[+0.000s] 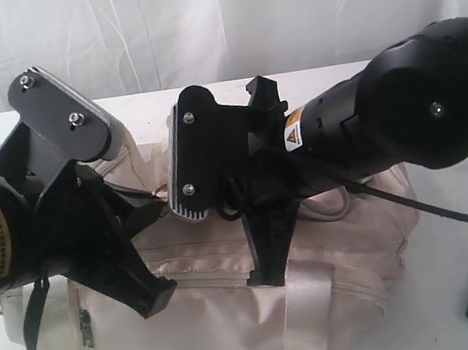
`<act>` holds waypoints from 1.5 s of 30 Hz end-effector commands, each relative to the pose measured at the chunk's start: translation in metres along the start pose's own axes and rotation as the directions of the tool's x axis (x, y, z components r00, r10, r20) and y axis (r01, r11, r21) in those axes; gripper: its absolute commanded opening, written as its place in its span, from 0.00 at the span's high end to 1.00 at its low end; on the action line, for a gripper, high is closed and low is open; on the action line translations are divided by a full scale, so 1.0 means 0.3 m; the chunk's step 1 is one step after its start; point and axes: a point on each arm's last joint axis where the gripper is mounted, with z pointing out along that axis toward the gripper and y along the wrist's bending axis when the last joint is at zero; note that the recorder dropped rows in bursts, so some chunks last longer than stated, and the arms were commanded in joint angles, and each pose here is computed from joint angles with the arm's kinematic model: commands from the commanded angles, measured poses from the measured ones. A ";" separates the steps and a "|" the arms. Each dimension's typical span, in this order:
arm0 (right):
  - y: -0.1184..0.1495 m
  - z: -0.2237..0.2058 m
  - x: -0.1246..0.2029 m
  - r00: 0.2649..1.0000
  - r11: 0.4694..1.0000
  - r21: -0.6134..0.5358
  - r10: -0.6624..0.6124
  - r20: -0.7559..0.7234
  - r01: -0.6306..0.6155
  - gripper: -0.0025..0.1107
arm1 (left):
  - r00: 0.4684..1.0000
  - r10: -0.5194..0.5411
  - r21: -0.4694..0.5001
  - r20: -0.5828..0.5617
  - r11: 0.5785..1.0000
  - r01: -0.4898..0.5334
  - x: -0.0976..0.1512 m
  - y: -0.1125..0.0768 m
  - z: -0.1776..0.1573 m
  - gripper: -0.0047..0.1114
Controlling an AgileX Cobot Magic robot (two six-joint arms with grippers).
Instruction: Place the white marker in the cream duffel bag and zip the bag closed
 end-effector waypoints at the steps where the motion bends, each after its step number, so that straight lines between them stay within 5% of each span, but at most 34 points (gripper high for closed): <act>1: -0.007 -0.010 0.000 1.000 1.000 0.002 0.008 -0.001 -0.008 0.98 | 1.000 0.022 -0.067 -0.019 0.997 -0.023 0.002 0.029 -0.032 0.96; 8: -0.006 -0.010 0.000 1.000 1.000 0.000 0.008 -0.002 -0.008 0.98 | 0.997 0.037 -0.174 -0.063 0.984 -0.048 0.016 0.074 -0.087 0.96; 16: -0.003 -0.010 0.002 1.000 1.000 -0.009 0.008 -0.008 -0.008 0.98 | 0.998 0.028 -0.192 -0.049 0.981 -0.037 0.013 0.083 -0.101 0.96; 29: -0.014 -0.031 -0.011 1.000 1.000 0.010 0.009 0.011 -0.009 0.98 | 0.998 0.019 -0.045 0.058 0.999 -0.017 -0.021 0.021 -0.030 0.96; 38: -0.016 -0.061 -0.018 1.000 1.000 0.004 0.006 0.014 -0.006 0.98 | 0.998 0.054 -0.047 0.038 0.998 -0.052 -0.016 0.015 -0.002 0.53; 45: -0.016 -0.068 -0.020 1.000 1.000 0.006 0.005 0.017 -0.005 0.98 | 0.993 0.102 -0.068 0.060 0.993 -0.097 -0.024 0.027 -0.032 0.50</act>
